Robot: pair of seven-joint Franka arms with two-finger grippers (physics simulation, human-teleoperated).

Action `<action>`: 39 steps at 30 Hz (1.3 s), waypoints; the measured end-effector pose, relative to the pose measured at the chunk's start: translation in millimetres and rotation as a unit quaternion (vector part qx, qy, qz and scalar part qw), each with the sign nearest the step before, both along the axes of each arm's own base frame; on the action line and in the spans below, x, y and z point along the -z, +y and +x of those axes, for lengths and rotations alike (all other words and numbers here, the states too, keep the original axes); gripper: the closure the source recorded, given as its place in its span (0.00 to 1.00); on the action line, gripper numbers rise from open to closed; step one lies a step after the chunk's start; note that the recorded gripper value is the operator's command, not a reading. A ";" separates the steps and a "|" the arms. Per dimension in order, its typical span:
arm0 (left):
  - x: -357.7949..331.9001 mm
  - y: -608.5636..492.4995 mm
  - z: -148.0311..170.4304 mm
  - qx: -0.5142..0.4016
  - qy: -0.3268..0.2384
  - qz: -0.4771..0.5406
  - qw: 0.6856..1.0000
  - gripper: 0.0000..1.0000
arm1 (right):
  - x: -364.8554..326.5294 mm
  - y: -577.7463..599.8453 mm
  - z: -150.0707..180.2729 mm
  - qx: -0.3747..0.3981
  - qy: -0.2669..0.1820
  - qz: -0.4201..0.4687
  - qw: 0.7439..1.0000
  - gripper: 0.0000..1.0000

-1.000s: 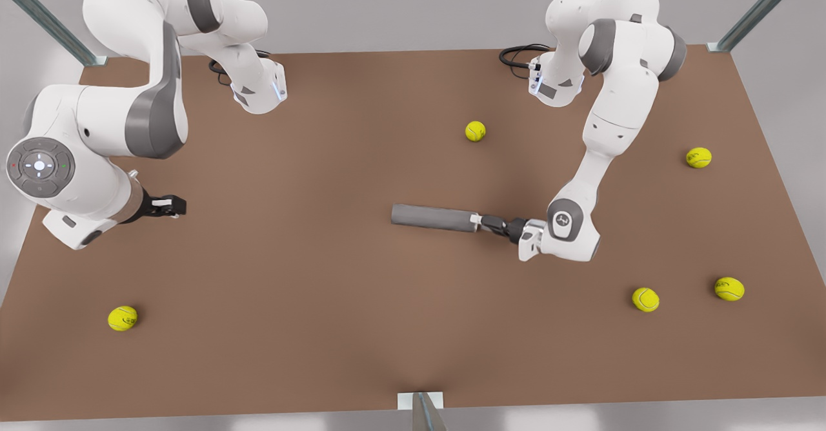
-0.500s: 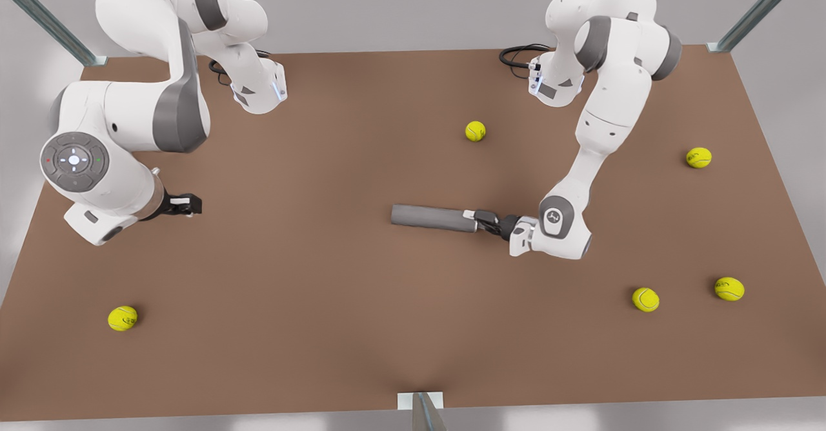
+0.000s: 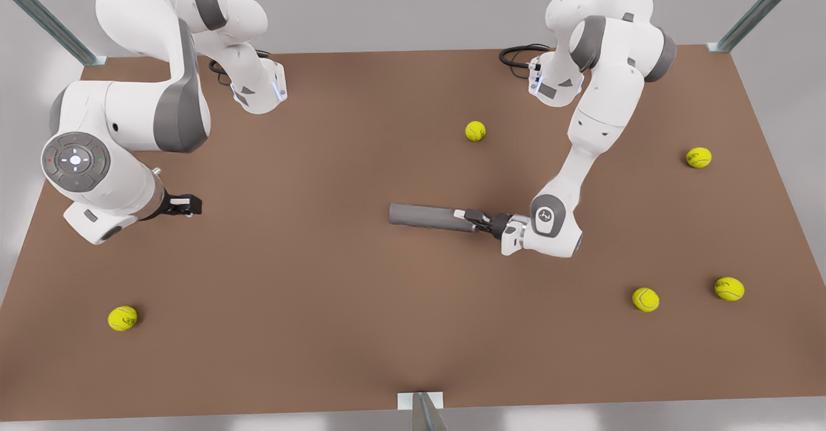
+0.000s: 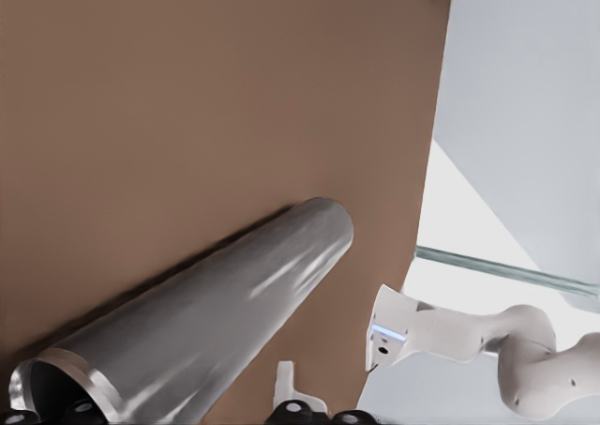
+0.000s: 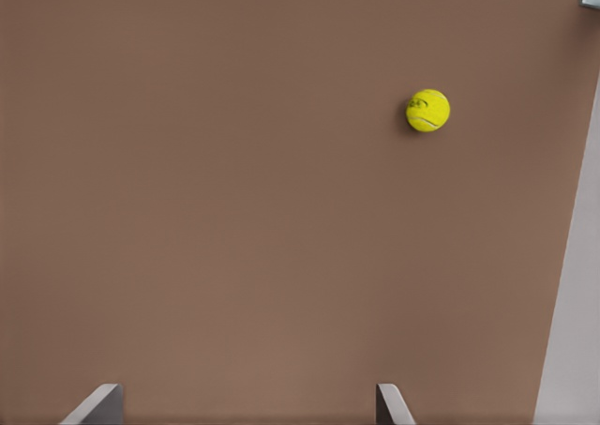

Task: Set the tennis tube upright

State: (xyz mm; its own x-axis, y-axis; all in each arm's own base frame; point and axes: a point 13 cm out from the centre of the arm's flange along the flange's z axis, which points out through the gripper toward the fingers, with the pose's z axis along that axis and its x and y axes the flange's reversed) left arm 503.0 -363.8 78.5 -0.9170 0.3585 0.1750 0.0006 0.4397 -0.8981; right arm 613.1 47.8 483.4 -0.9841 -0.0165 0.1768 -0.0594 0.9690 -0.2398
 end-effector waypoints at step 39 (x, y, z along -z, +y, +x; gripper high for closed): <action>-201.3 116.7 64.7 0.122 -0.120 0.189 0.967 0.79 | 2.6 5.9 -5.9 0.010 0.010 0.015 1.000 0.00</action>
